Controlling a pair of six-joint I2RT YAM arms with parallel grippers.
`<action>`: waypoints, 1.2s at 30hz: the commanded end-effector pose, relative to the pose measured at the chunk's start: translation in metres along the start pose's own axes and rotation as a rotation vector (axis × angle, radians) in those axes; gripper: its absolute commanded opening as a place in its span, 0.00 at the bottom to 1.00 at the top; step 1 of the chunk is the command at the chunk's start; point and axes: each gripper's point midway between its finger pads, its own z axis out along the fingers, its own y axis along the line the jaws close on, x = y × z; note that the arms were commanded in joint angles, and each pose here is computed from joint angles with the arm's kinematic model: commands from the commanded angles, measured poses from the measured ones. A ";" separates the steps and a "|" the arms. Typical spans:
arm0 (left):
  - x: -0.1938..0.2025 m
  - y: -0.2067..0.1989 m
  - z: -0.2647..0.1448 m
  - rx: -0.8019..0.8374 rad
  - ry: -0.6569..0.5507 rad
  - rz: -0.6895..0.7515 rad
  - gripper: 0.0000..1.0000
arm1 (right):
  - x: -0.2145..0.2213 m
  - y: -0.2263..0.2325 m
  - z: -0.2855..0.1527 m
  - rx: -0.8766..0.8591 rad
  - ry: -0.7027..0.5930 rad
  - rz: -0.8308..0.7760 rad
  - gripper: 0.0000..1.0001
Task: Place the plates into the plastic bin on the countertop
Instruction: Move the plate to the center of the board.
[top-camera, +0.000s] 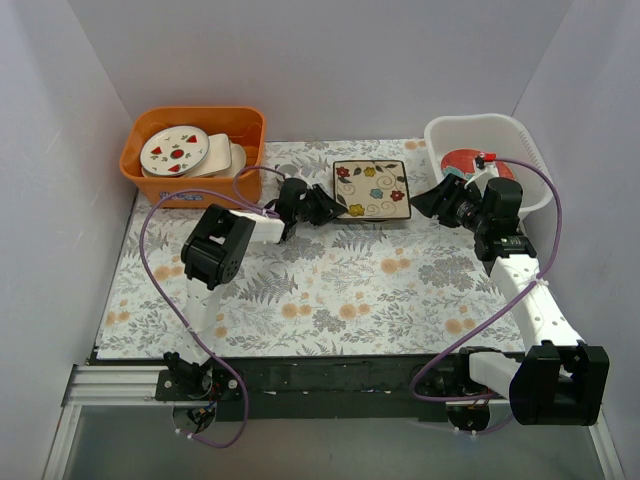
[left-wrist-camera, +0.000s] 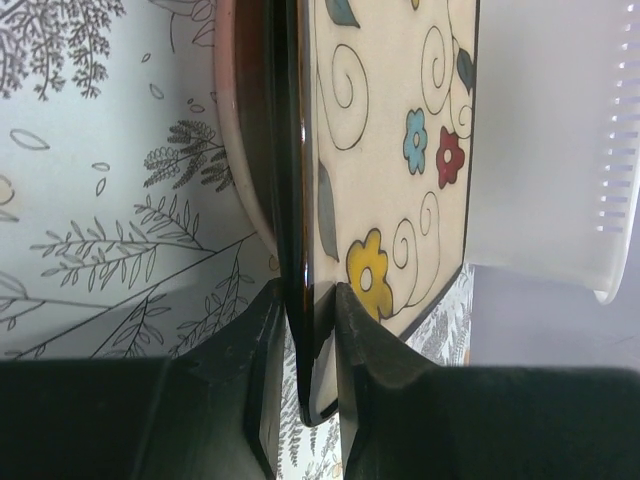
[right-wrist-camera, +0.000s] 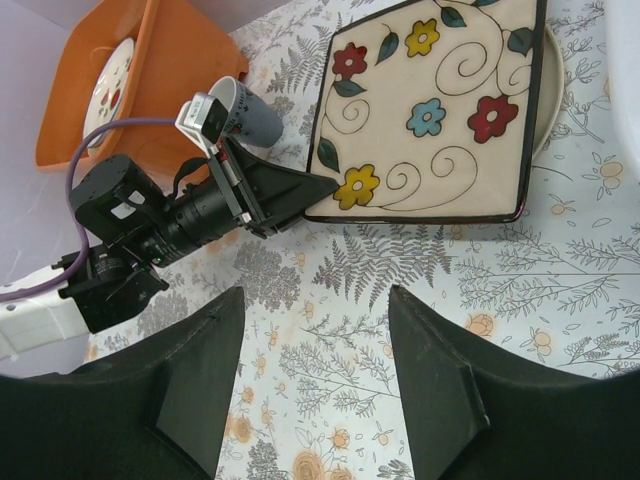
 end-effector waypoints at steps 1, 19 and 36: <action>0.019 0.023 -0.021 -0.105 0.054 0.068 0.00 | 0.001 0.004 -0.001 -0.026 -0.002 -0.025 0.66; 0.064 0.047 -0.082 -0.108 0.098 0.038 0.00 | 0.024 -0.006 -0.002 -0.019 0.055 -0.028 0.65; 0.068 0.002 -0.153 -0.037 0.106 0.158 0.00 | 0.095 -0.017 0.023 -0.036 0.253 0.021 0.64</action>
